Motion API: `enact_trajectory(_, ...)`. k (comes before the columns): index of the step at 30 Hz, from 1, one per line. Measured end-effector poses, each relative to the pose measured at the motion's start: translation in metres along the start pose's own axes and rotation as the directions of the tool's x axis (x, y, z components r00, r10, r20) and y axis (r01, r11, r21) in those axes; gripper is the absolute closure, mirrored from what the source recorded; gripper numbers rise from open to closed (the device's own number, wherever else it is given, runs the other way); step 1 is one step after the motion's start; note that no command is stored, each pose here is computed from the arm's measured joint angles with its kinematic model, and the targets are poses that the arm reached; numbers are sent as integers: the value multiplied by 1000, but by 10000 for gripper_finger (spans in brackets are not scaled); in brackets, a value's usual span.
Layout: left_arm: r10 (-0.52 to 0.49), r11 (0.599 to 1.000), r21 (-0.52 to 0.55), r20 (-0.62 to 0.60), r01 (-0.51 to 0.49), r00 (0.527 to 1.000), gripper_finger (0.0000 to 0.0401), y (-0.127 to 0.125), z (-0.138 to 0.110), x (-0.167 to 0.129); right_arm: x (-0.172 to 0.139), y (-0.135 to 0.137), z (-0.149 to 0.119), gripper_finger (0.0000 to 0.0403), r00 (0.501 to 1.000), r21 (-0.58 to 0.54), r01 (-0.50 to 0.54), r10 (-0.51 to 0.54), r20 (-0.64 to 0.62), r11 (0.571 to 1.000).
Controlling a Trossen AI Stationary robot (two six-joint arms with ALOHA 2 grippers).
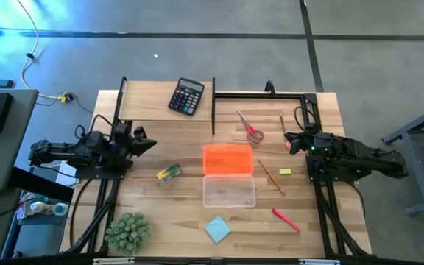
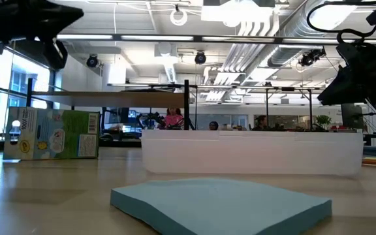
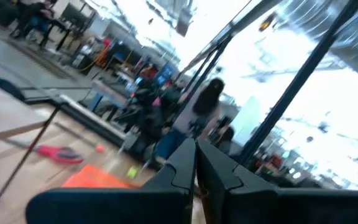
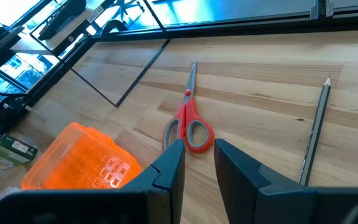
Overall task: Pack school essentials
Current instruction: Put the yellow crayon box into the supply box
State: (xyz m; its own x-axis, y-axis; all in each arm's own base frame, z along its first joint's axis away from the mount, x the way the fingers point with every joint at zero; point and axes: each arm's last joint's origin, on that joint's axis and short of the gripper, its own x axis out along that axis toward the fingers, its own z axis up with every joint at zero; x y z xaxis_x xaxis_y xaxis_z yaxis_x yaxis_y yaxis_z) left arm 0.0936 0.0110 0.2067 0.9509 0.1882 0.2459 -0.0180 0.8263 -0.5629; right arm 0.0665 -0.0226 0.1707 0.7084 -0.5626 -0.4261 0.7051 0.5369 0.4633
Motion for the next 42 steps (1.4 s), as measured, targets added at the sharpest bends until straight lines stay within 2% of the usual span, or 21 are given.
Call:
enact_trajectory(5,-10,1000,1,-11,10,1000,396,-7,10,1,0,0,0,324,1000,0,0,0,0,1000)
enact_trajectory(9,9,999,42,-39,-7,999,396,-15,21,6,0,0,0,324,1000,0,0,0,0,1000)
enact_trajectory(17,100,986,149,-172,-75,980,396,-30,40,20,0,0,0,324,1000,0,0,0,0,1000)
enact_trajectory(26,324,933,269,-328,-241,887,396,-43,62,32,0,0,0,324,1000,6,-1,1,1,1000)
enact_trajectory(31,414,898,319,-384,-302,825,396,-50,73,39,0,1,-1,324,999,137,-25,28,-23,990)
enact_trajectory(36,457,878,346,-400,-331,795,396,-55,80,43,0,1,0,324,999,207,-23,28,-19,978)
enact_trajectory(42,499,859,349,-406,-375,766,396,-57,85,42,0,0,1,324,1000,214,7,-12,21,977)
